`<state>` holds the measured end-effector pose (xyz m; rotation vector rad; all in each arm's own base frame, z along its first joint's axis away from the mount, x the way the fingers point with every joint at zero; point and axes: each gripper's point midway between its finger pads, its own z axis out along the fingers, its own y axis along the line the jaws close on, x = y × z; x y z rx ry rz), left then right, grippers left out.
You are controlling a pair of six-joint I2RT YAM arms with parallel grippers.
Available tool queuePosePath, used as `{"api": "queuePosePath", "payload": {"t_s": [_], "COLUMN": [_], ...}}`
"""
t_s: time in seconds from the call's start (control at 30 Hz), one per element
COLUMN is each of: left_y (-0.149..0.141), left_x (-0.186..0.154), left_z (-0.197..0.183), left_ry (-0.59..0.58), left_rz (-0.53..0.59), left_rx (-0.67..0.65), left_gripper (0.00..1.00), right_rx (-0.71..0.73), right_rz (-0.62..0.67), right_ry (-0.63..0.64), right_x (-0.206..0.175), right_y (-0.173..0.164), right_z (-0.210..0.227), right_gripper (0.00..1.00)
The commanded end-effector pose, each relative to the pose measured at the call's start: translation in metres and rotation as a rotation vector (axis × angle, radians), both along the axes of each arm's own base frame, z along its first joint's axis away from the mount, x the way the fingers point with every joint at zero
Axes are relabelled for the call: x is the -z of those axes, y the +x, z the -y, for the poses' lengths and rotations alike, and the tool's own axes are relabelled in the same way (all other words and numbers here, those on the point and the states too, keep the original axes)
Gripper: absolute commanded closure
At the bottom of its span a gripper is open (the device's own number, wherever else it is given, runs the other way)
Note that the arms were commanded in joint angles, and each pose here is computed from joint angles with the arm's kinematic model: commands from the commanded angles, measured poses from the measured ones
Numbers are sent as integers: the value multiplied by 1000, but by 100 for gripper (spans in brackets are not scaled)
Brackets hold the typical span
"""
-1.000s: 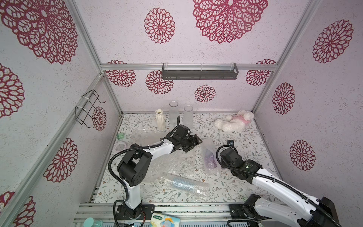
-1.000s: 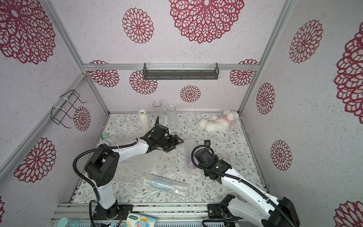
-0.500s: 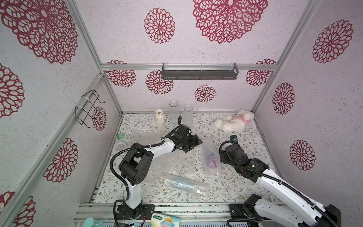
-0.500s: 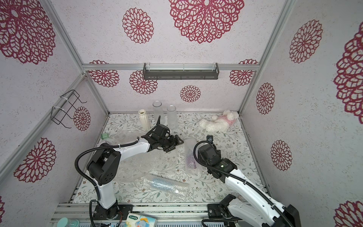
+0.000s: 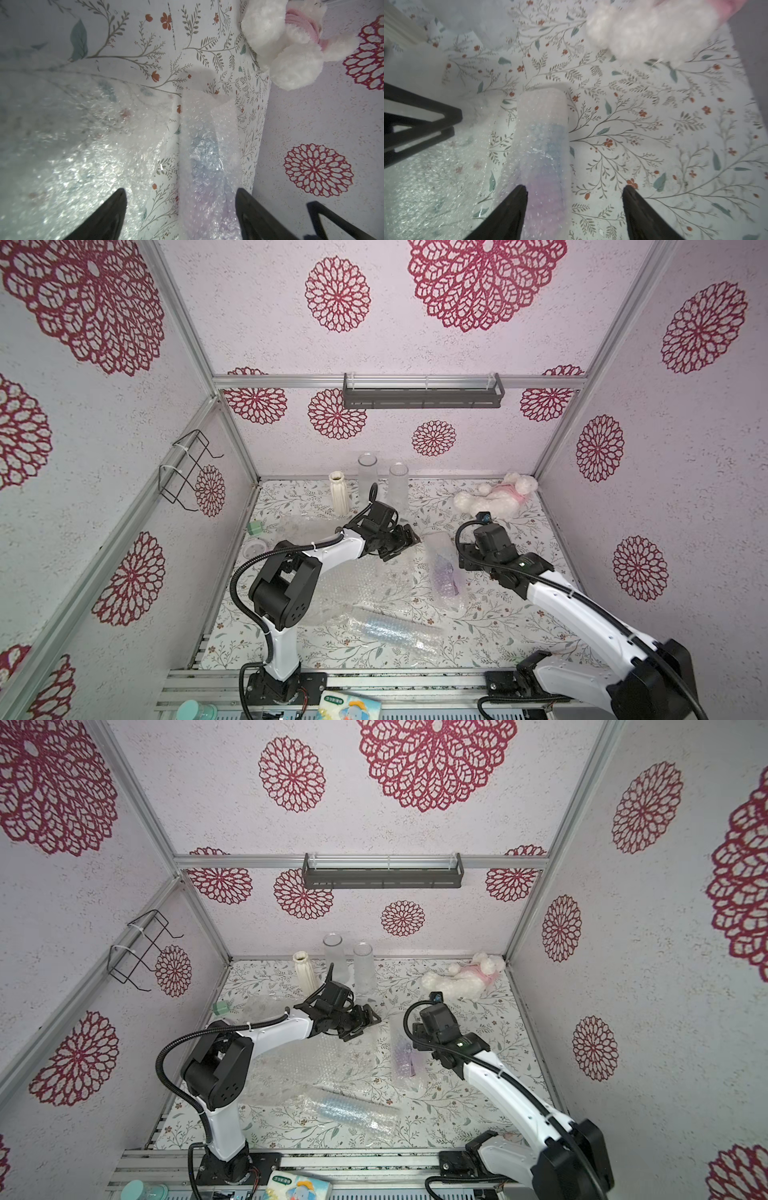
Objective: Unwrap the vase from the bubble wrap
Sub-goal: Unwrap the bubble wrap at the center of the board.
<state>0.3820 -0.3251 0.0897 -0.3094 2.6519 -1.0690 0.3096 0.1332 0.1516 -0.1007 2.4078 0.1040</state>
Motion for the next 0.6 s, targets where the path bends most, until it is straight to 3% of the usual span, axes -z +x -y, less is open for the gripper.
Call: {"api": "queuePosePath", "payload": {"t_s": [0.0,0.3,0.57], "left_y": [5,9,14], "left_x": [-11,-8,-9], "left_z": [-7,-8,-2], "left_ry": [-20,-28,-44], "left_rz": [25,24,23], "left_rx": [-10,-15,-9], "left_gripper": [16,16,16], "right_rx": [-90,-117,5], "right_rz": [-7,-56,-68], "right_ry": [64,78,23], "right_x": [3,33,43], "right_y": [12,25,20], "right_z": [-28,-51,-10], "right_gripper": [26,27,29]}}
